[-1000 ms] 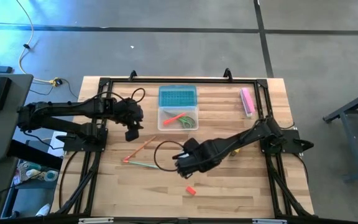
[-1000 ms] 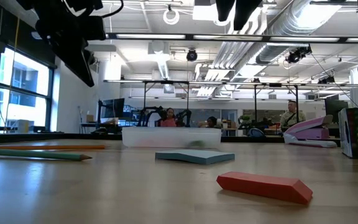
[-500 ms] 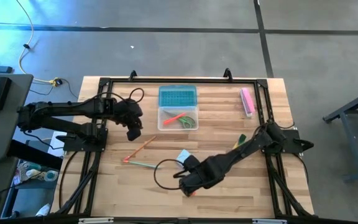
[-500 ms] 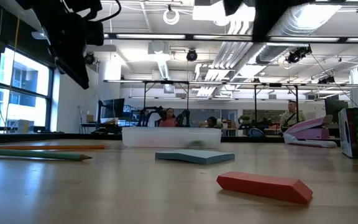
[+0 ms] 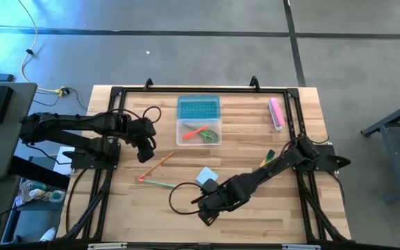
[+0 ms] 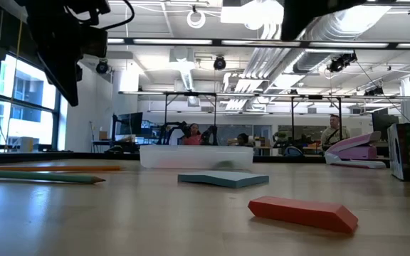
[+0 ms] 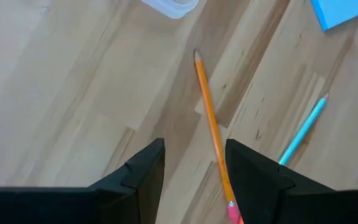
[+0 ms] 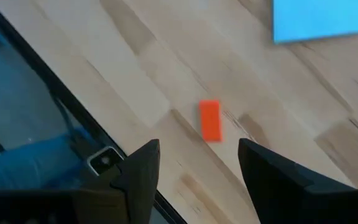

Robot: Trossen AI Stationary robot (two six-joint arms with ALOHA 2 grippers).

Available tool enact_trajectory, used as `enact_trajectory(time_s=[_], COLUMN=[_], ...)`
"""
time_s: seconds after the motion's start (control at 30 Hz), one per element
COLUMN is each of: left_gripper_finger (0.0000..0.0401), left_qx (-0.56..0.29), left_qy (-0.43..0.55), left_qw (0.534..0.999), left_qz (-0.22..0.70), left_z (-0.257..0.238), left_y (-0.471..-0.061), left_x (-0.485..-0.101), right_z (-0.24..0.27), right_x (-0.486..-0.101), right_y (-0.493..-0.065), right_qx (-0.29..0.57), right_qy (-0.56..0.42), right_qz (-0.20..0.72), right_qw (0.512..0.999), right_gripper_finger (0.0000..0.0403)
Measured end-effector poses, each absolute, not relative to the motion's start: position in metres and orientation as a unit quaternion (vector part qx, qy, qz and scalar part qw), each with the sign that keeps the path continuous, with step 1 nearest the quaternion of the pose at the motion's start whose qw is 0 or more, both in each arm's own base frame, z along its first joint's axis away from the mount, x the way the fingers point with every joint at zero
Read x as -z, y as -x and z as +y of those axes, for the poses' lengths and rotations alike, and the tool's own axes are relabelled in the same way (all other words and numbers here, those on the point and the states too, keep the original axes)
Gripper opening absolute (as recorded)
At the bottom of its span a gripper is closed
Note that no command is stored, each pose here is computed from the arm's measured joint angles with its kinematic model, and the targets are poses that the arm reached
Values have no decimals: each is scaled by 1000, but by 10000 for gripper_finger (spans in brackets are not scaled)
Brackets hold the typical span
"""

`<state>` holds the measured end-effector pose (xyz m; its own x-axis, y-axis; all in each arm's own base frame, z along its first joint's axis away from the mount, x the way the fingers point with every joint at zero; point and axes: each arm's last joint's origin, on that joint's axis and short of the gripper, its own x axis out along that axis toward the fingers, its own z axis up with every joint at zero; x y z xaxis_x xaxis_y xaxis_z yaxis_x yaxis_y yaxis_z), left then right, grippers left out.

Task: Pack school essentials
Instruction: Put the orange eraser into the blue supply box

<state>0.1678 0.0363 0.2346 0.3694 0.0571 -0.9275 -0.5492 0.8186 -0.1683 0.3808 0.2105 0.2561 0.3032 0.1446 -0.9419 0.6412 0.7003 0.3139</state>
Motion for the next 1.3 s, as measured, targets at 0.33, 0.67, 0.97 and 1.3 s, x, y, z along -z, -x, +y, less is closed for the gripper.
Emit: enact_trajectory(time_s=[0.33,0.67,0.97,1.3], left_gripper_finger=[156,156,156,156], left_qx=[-197,-197,-197,-197], left_qy=[232,232,232,231], left_qw=[795,795,795,795], left_qz=[525,525,525,524], left_z=[36,36,36,36], left_y=[-168,-168,-168,-168], left_x=[-235,-235,-235,-235], right_z=[220,233,242,251], right_x=[-239,-195,-165,-142], right_y=[-389,-394,-396,-393], right_qx=[164,184,197,216], right_qy=[-323,-293,-270,-261], right_qz=[559,595,612,623], right_qw=[746,725,717,705], right_gripper_finger=[208,208,208,208])
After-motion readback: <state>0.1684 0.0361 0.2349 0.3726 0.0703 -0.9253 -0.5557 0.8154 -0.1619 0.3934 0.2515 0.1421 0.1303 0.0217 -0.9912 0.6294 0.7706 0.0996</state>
